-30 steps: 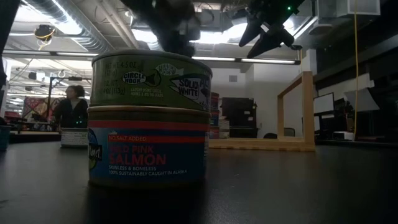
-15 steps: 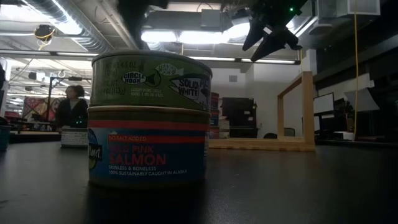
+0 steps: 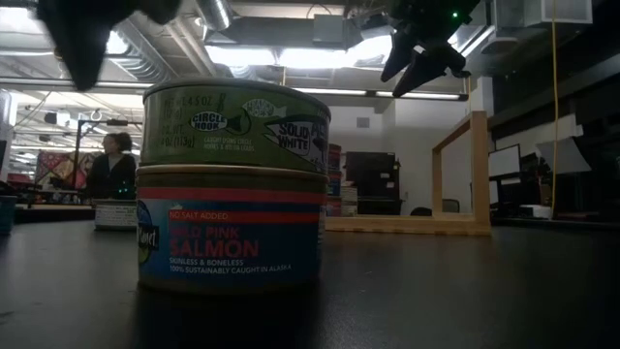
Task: Stack canned seafood by type on shelf
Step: Stack the light blue tuna can on top of the other light blue tuna can on the shelf
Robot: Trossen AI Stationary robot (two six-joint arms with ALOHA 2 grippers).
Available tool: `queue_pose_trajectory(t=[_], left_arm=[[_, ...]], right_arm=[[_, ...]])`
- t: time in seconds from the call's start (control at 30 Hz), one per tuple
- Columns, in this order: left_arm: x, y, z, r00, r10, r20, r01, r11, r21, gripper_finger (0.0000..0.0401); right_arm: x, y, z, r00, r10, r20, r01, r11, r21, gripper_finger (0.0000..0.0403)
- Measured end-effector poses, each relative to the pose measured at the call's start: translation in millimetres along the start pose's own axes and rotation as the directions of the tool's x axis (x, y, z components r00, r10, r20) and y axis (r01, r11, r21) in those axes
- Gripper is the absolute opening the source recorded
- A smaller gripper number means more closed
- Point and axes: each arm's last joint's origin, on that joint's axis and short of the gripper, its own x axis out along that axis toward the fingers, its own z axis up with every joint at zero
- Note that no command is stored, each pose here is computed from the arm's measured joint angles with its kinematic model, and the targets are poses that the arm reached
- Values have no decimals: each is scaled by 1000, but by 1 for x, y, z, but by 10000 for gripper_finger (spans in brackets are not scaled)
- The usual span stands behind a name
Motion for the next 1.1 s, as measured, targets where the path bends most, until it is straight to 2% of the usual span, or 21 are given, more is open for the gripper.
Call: queue_pose_trajectory(t=[0.17, 0.3, 0.47, 0.8, 1.1], left_arm=[[21, -8, -26, 999, -27, -22, 24, 992, -126, 127], [38, -12, -40, 997, -57, -61, 46, 984, -173, 127], [53, -7, -48, 997, -24, -77, 8, 978, -210, 127], [78, 7, -53, 993, 73, -91, -91, 971, -219, 127], [94, 10, -55, 994, 58, -88, -77, 972, -223, 127]], right_arm=[[0, 1, 1, 1000, 22, 18, -22, 1000, 0, 326], [0, 2, 1, 998, 50, 41, -50, 999, -2, 326], [0, 2, 2, 996, 68, 56, -68, 998, -3, 326], [0, 2, 2, 996, 68, 57, -68, 998, -3, 326], [0, 2, 2, 995, 80, 67, -80, 997, -4, 326]])
